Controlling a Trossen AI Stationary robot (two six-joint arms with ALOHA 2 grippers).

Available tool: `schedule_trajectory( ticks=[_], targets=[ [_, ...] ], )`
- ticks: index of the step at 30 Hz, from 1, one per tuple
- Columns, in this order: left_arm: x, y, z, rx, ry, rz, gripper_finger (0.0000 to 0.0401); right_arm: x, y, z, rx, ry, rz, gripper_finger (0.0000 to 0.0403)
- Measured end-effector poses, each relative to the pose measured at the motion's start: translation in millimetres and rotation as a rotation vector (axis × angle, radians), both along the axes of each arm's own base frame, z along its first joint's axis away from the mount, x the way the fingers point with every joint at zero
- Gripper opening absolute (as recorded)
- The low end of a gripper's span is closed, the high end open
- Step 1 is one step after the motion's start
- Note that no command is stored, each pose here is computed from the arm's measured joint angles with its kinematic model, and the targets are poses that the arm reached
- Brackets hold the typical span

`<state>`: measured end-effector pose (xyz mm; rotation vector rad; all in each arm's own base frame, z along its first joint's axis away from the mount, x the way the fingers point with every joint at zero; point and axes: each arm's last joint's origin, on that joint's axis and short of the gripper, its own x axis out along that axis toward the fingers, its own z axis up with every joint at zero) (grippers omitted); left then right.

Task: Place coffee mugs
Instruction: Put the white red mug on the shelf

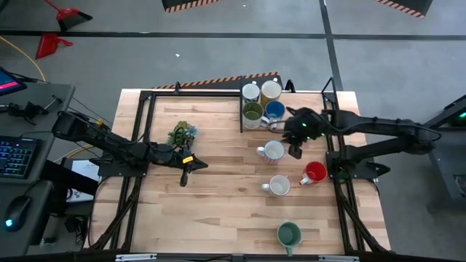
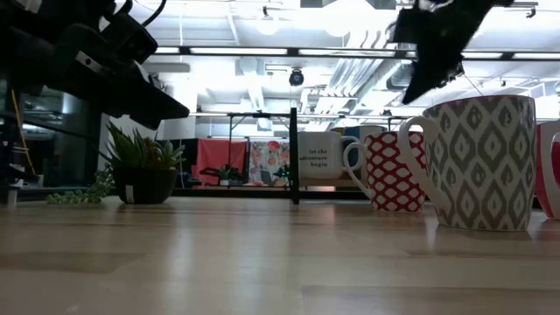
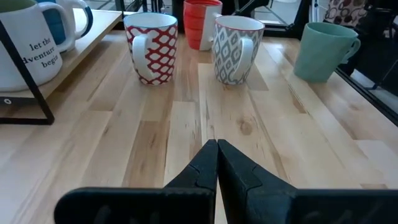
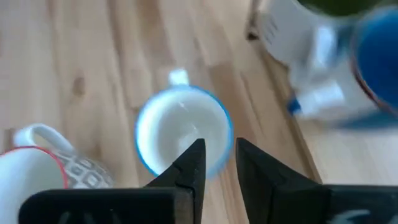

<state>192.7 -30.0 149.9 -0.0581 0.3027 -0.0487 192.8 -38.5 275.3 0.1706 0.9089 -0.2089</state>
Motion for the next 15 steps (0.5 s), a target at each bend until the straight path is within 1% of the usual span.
schedule_trajectory(
  ticks=[2,4,11,15],
  targets=[
    [0.0,0.0,0.0,0.0,0.0,0.0,0.0,12.7,-4.0,2.5,0.008,-0.003,0.062,0.0077],
    [0.0,0.0,-0.1,0.0,0.001,0.0,0.0,22.8,-7.5,1.0,0.002,0.034,0.101,0.0089],
    [-0.2,0.0,-0.6,0.005,0.006,-0.001,0.0,50.8,-17.6,-16.9,0.032,0.182,0.103,0.0149],
    [-0.2,0.0,-0.8,0.016,0.008,-0.005,0.0,60.6,-19.9,-30.6,0.04,0.242,0.118,0.0167]
  ],
)
